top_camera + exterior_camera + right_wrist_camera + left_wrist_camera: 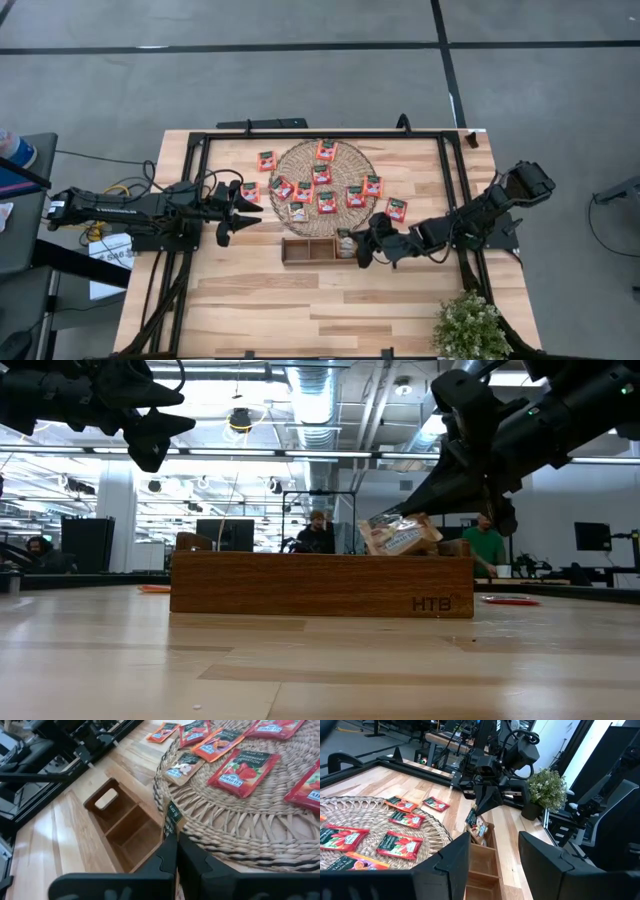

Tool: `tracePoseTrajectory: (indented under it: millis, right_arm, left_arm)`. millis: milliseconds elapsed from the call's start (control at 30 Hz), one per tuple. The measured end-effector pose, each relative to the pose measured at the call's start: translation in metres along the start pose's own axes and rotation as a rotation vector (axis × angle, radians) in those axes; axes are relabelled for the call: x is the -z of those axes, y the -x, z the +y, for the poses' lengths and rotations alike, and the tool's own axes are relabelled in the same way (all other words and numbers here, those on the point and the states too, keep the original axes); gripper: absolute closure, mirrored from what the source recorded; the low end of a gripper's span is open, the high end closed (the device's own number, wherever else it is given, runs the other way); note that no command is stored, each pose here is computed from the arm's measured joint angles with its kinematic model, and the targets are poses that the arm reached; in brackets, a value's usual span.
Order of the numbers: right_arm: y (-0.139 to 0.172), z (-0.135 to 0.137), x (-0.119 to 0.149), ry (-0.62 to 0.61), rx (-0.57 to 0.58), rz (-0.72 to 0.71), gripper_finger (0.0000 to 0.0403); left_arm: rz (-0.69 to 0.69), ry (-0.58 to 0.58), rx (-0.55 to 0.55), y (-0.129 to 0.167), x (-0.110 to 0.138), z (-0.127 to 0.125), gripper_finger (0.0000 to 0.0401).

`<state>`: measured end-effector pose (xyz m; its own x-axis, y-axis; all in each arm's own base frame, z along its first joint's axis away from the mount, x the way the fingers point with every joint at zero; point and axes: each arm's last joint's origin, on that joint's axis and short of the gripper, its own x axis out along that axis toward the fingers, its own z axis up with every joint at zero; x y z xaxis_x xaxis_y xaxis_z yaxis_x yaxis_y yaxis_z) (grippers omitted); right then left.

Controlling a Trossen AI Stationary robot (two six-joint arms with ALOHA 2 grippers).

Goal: Pick & Place Tea
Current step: Put the gold tea bag into the right section of the wooden organizer

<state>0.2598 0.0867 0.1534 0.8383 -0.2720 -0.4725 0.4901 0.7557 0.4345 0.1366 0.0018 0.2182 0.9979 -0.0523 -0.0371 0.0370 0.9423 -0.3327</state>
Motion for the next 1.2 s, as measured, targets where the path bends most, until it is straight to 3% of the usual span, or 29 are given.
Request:
tracePoseTrajectory:
  millis: [400,833,1000,1200]
  right_arm:
    - [-0.001,-0.001,-0.001,-0.001,0.004,-0.001,0.0348]
    - [-0.001,0.004,-0.004,0.022,-0.012,-0.013,0.0342]
    - [0.002,0.019,-0.029,0.104,-0.041,-0.076,0.0342]
    - [0.008,0.012,-0.069,0.187,0.012,-0.141,0.0342]
  left_arm:
    - [0.000,0.001,0.000,0.000,0.000,0.000,0.0243]
    - [-0.001,0.016,0.000,0.000,0.000,0.000,0.0243]
    - [0.000,0.028,-0.001,0.000,0.000,0.000,0.0243]
    - [0.004,0.064,-0.003,0.000,0.000,0.000,0.0243]
